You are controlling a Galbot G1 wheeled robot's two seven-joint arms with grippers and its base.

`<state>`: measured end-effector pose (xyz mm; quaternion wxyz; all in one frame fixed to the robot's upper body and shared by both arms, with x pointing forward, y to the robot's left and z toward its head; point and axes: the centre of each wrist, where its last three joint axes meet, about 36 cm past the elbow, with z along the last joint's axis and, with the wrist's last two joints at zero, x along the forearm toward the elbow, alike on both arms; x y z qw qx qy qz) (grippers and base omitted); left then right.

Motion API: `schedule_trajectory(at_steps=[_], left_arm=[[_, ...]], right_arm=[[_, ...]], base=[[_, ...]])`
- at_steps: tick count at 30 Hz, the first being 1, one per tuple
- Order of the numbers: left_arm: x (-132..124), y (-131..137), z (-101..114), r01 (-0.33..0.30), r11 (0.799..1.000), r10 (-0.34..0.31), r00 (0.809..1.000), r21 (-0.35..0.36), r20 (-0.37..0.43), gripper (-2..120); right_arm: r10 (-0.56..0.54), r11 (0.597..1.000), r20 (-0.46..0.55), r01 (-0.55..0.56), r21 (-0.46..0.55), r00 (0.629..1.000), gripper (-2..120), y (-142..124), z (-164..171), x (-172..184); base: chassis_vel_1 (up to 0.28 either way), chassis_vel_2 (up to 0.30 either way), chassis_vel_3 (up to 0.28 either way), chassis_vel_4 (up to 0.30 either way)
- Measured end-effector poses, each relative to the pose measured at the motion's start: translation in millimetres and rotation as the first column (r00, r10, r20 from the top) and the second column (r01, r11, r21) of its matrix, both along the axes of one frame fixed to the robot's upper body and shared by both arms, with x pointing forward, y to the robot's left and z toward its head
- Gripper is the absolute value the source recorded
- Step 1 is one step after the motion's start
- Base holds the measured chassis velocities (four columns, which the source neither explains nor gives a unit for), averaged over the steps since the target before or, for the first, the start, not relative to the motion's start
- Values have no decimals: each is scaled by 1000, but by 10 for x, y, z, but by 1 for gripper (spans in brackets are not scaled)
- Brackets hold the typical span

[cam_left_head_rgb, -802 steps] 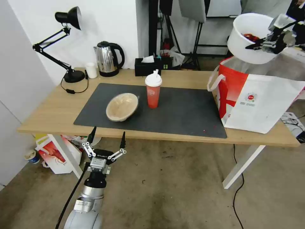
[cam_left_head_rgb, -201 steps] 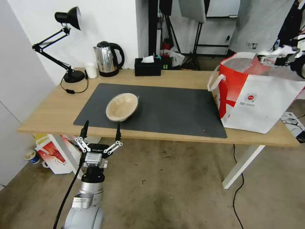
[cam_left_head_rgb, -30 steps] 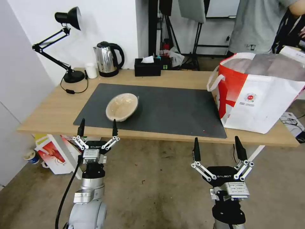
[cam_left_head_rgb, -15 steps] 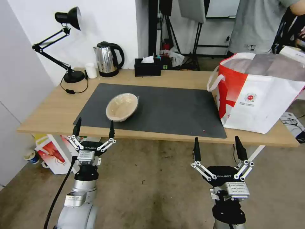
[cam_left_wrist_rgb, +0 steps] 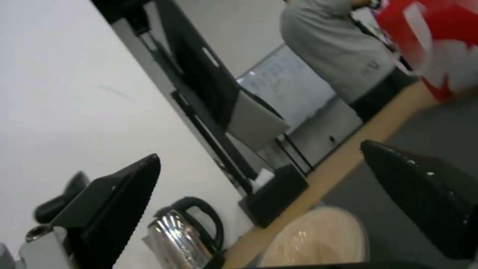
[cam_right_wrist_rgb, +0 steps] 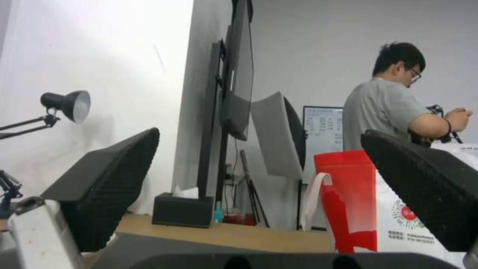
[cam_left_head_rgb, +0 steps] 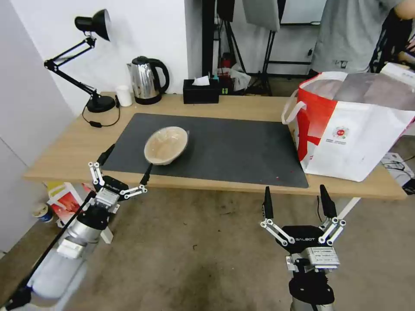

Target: Pick up the trash from the table and place it into the takeout bag.

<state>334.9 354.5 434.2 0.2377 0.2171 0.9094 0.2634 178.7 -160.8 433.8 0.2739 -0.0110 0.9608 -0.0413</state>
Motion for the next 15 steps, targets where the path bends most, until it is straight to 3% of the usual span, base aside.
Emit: schedule_trajectory(at_steps=[9,15], left_arm=[[365,400,65,65,989,-61,998,132,-35,100],[521,513,80,103,978,-92,993,183,-69,100]], right_arm=[[0,1000,0,0,0,1000,100,0,-1,0],[0,1000,0,0,0,1000,100,0,-1,0]], base=[[0,0,0,0],[0,0,0,0]])
